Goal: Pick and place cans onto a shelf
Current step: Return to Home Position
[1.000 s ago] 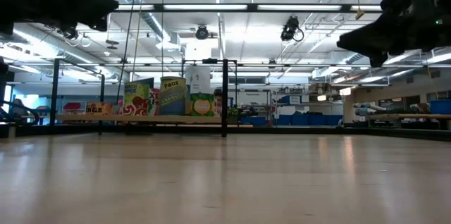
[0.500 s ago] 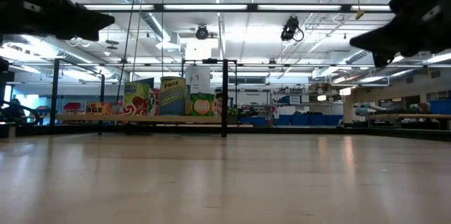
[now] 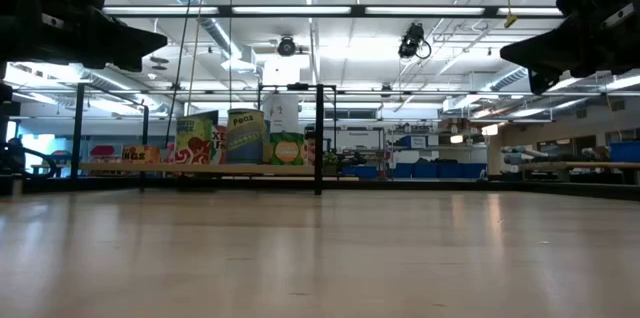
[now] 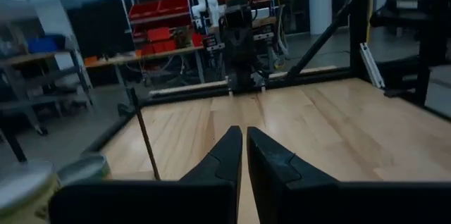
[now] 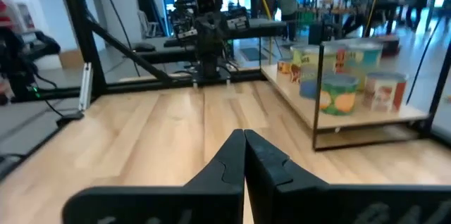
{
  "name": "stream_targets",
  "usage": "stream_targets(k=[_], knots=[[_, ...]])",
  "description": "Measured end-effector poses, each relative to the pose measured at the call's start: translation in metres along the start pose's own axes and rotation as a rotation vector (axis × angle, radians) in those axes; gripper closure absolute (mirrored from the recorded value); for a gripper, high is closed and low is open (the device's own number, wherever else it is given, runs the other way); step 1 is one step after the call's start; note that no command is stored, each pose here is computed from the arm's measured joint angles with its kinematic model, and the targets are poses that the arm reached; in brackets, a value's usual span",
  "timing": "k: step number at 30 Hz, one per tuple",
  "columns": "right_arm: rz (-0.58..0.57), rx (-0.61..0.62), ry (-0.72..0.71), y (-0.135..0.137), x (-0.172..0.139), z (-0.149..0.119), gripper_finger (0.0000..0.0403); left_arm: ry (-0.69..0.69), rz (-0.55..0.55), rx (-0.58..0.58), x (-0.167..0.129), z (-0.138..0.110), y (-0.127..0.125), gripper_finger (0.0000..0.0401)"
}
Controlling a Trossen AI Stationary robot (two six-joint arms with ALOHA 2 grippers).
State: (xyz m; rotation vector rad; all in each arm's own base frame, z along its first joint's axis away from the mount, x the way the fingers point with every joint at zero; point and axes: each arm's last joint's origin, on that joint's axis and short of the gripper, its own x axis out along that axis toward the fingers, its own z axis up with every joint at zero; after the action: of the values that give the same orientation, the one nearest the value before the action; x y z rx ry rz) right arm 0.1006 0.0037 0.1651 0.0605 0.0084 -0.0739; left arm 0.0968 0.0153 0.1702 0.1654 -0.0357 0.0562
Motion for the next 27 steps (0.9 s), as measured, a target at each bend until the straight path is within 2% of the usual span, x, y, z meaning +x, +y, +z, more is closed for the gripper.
stream_targets(k=[5,9,15,22,27], knots=[[-0.012,0.050,0.003,-0.0003,0.0005,-0.0003,0.0399,-0.010,0.090,-0.038,0.0005,0.0014,0.0029,0.0369],[-0.065,0.015,-0.008,-0.0018,0.0004,0.0005,0.0386,-0.031,0.030,-0.120,0.0009,0.0028,0.0013,0.0372],[-0.061,0.015,-0.008,-0.0017,0.0004,0.0006,0.0365,0.001,0.076,-0.088,0.0009,0.0000,0.0023,0.0371],[-0.060,0.015,-0.008,-0.0016,0.0004,0.0006,0.0365,0.004,0.105,-0.035,0.0008,0.0003,0.0032,0.0368],[-0.060,0.015,-0.008,-0.0016,0.0004,0.0005,0.0363,0.004,0.105,-0.041,0.0008,0.0001,0.0032,0.0367]])
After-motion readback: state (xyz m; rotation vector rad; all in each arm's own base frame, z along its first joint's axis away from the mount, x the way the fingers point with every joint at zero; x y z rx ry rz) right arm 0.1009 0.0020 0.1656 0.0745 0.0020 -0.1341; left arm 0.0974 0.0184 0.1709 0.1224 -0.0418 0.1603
